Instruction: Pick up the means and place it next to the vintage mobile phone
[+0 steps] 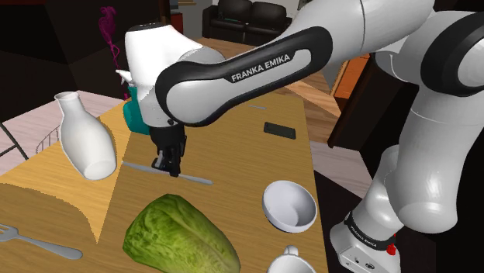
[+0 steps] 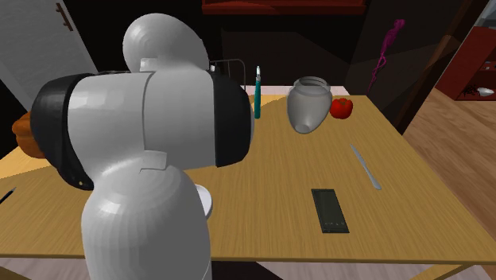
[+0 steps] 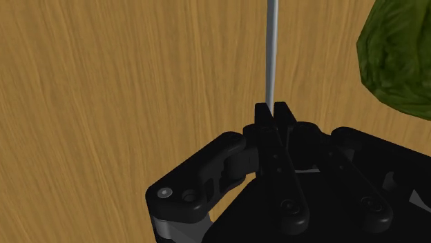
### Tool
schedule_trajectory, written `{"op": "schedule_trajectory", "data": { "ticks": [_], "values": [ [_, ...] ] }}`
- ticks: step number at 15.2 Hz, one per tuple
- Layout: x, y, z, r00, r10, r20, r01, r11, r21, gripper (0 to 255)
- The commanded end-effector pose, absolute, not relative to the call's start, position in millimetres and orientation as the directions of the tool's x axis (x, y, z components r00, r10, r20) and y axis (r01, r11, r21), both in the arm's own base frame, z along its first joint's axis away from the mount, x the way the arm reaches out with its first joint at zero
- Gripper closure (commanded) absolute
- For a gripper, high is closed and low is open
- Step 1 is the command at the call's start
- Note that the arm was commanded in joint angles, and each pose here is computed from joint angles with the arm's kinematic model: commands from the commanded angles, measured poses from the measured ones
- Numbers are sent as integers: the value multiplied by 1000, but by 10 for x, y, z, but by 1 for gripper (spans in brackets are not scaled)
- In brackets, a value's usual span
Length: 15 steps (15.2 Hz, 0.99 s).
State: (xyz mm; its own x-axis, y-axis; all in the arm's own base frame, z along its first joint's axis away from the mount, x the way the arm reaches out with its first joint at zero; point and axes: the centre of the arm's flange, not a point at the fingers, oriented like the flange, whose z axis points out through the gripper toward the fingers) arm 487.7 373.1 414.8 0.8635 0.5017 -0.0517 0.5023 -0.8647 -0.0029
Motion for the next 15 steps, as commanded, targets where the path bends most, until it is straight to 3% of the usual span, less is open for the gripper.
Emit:
{"op": "schedule_trajectory", "data": {
  "ticks": [1,5,15],
  "values": [
    [4886,3745,4272,863,502,-52,502,-865,-3,255],
    [4886,3745,4478,863,502,-52,502,-865,-3,255],
    [5366,2515,4513,863,502,-52,502,-865,-3,255]
  ]
}}
